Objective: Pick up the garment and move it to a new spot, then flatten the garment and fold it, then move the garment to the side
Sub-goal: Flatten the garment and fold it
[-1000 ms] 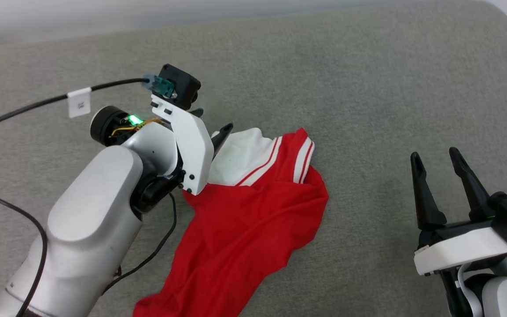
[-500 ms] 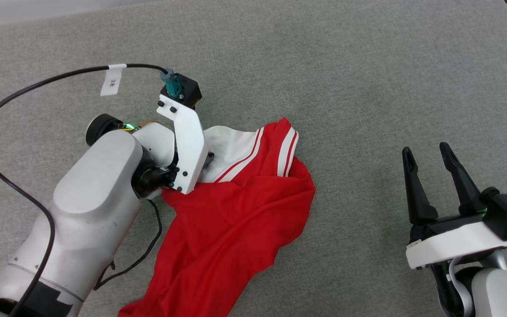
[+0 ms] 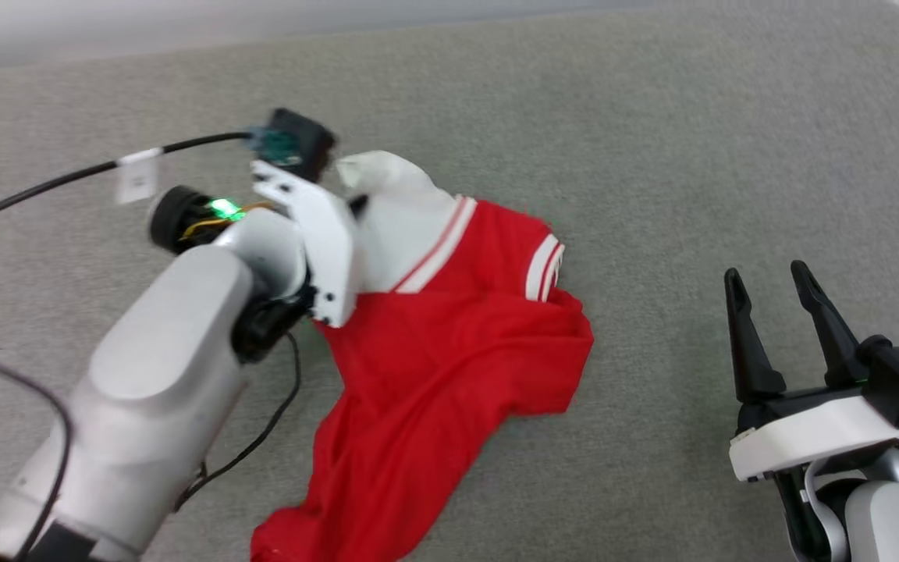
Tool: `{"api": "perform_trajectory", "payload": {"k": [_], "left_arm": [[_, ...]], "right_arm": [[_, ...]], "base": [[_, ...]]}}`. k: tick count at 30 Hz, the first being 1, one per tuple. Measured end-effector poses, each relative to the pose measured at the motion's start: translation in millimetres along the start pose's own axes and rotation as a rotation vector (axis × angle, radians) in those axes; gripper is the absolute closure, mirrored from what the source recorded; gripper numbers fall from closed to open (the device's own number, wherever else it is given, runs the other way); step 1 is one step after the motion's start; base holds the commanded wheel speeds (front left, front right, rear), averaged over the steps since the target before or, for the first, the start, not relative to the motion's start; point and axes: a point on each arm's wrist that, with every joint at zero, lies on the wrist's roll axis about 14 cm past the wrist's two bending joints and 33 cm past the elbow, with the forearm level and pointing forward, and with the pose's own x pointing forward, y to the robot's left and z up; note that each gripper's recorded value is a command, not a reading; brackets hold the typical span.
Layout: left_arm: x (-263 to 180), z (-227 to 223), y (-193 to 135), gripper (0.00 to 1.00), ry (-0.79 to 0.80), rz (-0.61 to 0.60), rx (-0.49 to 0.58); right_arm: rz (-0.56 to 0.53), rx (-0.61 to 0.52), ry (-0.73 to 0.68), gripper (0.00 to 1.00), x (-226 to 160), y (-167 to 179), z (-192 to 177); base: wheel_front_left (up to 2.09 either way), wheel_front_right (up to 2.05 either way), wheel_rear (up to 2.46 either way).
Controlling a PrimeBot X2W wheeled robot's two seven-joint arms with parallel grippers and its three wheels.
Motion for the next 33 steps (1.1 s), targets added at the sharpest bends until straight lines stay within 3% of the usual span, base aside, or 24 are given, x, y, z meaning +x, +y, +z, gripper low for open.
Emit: {"api": "perform_trajectory", "payload": {"k": [1,7,15,16,17,18,22,33], "left_arm": [[-23.0,-0.2,25.1,1.00,-0.059,0.087,-0.060],[-75.9,-42.6,65.3,1.00,-0.087,0.264,-0.237],[-121.5,-138.9,56.2,1.00,0.023,0.374,-0.471],[-123.4,-145.5,52.9,0.72,0.027,0.374,-0.491],[-124.5,-148.3,49.8,0.10,0.022,0.373,-0.501],[-125.6,-147.1,48.5,0.00,0.006,0.378,-0.499],[-129.9,-129.1,47.9,0.00,-0.113,0.407,-0.476],[-160.6,-38.6,43.6,0.00,-0.556,0.470,-0.274]], "right_arm": [[0.012,0.003,-0.004,0.00,-2.4,4.6,3.1],[0.030,0.004,-0.011,0.00,-8.2,11.1,9.2],[0.044,0.005,-0.023,0.00,-12.2,15.7,17.1],[0.043,0.004,-0.024,0.00,-12.2,15.7,17.5],[0.043,0.004,-0.024,0.00,-12.4,15.3,18.2],[0.041,0.004,-0.027,0.00,-12.5,14.7,19.2],[0.042,0.001,-0.034,0.00,-14.8,15.1,23.2],[0.025,-0.006,-0.051,0.00,-27.5,9.3,35.8]], "base": [[0.00,0.00,0.00],[0.00,0.00,0.00],[0.00,0.00,0.00],[0.00,0.00,0.00],[0.00,0.00,0.00],[0.00,0.00,0.00],[0.00,0.00,0.00],[0.00,0.00,0.00]]}}
